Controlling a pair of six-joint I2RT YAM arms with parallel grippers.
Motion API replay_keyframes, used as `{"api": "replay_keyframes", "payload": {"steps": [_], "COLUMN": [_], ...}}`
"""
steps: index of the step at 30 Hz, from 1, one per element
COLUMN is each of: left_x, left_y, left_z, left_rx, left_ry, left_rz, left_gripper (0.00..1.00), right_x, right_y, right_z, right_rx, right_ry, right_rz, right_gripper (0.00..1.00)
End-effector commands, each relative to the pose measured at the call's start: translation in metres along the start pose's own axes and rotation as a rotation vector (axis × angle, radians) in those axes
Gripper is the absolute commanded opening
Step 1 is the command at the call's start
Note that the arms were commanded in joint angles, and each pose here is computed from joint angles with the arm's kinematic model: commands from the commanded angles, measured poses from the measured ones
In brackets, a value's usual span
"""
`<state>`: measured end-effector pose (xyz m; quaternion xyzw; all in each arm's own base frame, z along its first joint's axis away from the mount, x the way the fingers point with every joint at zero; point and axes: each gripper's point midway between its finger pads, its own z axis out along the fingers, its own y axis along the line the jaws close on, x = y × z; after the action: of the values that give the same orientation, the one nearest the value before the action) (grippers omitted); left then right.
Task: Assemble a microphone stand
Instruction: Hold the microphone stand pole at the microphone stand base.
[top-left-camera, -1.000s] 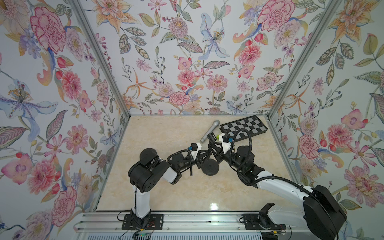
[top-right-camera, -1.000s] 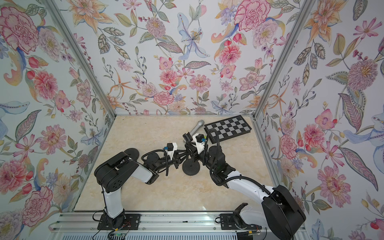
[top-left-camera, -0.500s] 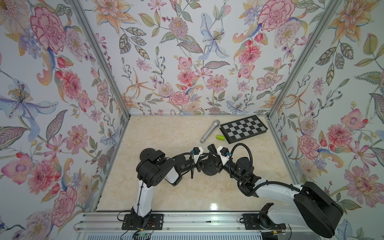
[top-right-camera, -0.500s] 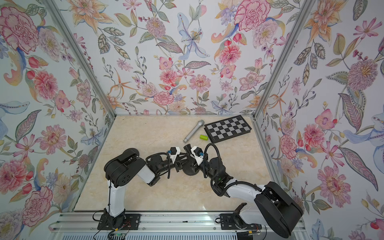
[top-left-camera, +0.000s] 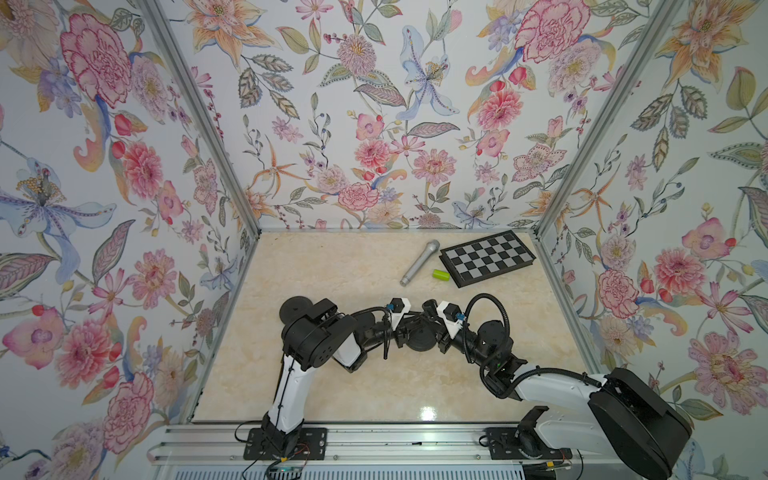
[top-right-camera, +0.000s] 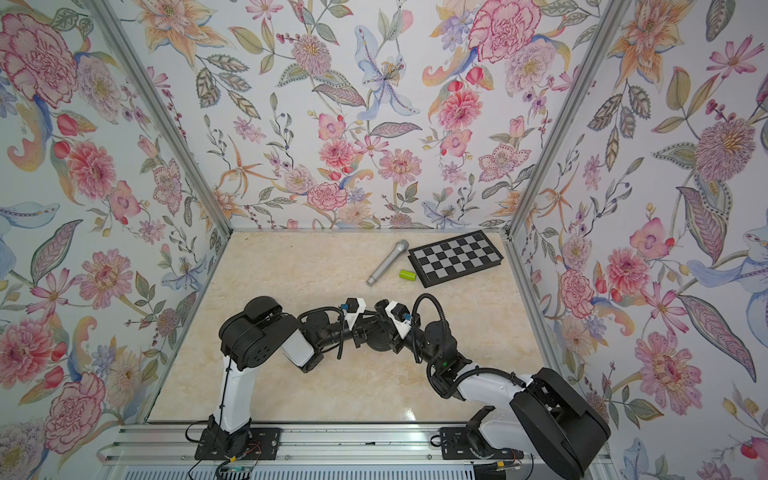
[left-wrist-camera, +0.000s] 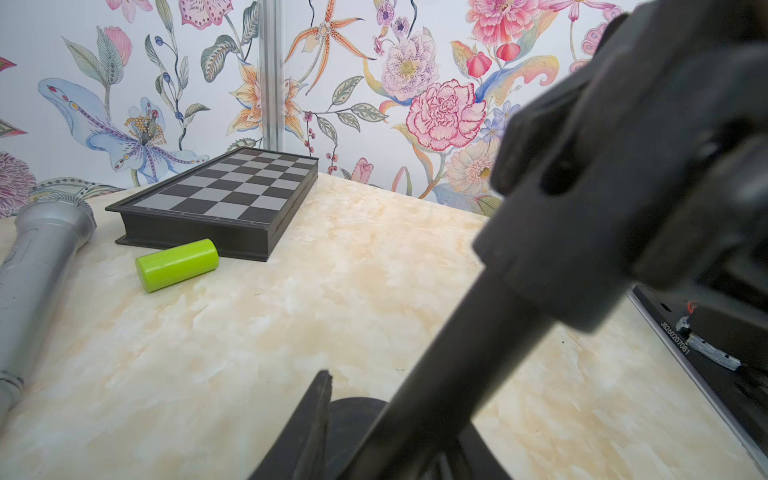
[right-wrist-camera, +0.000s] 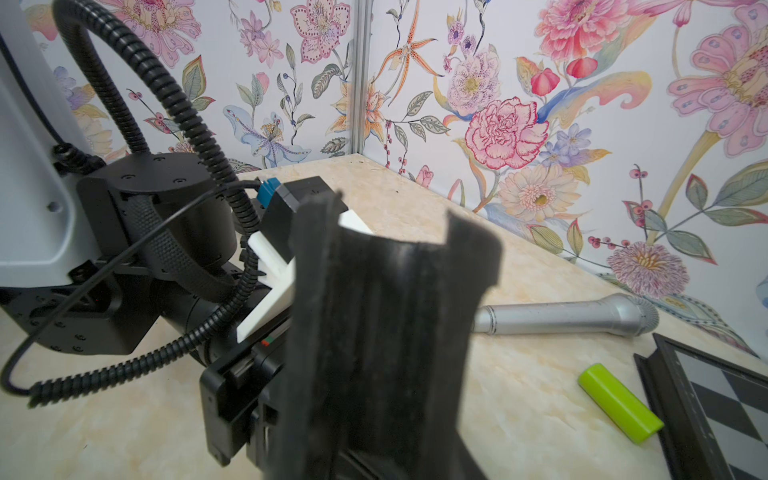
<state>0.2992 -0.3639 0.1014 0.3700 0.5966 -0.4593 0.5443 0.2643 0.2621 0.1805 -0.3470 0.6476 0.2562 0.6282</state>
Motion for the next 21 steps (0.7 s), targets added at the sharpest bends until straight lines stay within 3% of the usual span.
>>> {"api": "replay_keyframes", "payload": {"steps": [1, 10, 21], "left_x": [-0.057, -0.051, -0.047], "left_y": [-0.011, -0.019, 0.006], "left_z": [0.0, 0.006, 0.011], "left_rx": [0.044, 0.088, -0.028], "left_ry": [-0.227, -0.218, -0.233], "left_rz": [0.127, 0.105, 0.138], "left_gripper": [0.36, 0.29, 0.23], "right_x": [-0.006, 0.002, 0.03], "right_y": [-0.006, -0.019, -0.026], "right_z": [0.003, 0.001, 0.007], "right_rx": [-0.002, 0.007, 0.056], "right_ry": [0.017, 0.074, 0.159], "right_rz": [0.0, 0.04, 0.043], "right_gripper": [0.03, 0.01, 0.0]}}
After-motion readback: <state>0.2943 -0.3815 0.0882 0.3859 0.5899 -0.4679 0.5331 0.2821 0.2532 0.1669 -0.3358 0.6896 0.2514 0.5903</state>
